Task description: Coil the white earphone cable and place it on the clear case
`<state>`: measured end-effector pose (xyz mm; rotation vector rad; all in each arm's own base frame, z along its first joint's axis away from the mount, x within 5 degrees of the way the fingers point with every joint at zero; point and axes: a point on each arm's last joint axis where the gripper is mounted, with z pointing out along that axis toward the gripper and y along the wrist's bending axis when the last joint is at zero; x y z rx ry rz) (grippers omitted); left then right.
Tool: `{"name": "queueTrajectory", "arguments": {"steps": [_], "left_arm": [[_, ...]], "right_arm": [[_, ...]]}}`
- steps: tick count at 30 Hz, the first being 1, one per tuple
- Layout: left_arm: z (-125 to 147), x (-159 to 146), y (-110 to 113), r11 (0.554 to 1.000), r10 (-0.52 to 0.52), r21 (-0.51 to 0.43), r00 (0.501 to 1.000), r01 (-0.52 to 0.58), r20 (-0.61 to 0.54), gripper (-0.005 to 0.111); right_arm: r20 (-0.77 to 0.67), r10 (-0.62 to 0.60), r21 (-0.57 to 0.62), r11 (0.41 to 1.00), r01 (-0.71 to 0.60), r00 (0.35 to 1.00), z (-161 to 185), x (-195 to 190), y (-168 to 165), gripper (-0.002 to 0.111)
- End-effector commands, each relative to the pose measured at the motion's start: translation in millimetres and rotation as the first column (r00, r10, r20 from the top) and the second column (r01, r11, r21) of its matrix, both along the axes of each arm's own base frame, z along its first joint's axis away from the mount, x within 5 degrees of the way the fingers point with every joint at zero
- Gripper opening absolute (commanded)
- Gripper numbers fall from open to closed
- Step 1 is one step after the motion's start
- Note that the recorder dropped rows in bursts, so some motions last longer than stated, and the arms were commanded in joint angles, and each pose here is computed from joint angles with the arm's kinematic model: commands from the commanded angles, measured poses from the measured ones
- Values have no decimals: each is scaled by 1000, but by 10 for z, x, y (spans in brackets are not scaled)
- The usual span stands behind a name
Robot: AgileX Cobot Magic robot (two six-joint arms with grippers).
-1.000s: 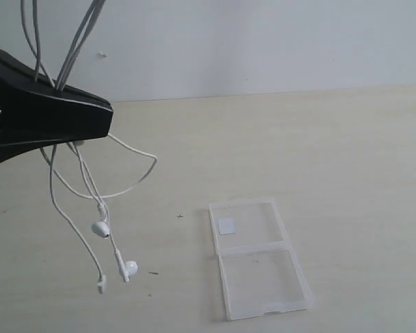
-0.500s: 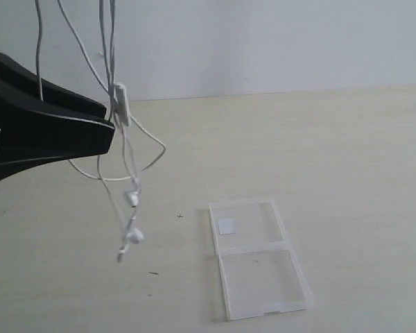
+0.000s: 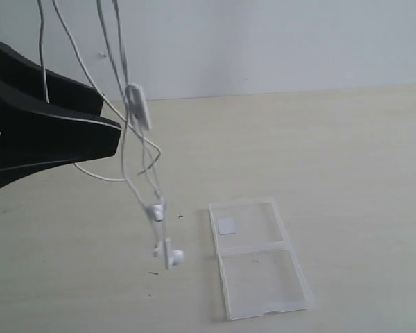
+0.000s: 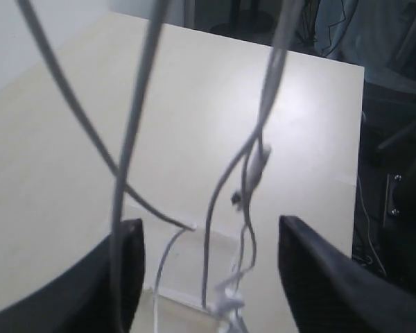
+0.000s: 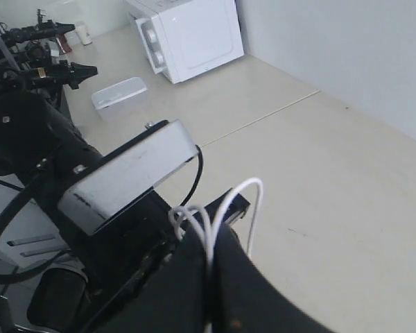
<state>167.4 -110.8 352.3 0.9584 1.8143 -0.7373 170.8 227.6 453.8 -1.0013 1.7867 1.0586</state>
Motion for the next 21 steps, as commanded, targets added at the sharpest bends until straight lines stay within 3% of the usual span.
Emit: {"name": "queueTrajectory", "arguments": {"steps": [1,21], "left_arm": [[23,18,3,999,30,-37,1000,-30,1,61],[43,30,-3,997,44,-69,999,-44,-5,60]], "right_arm": [[15,14,50,999,-15,1000,85,-39,-8,0],[18,52,137,989,-54,998,125,-31,65,0]]}}
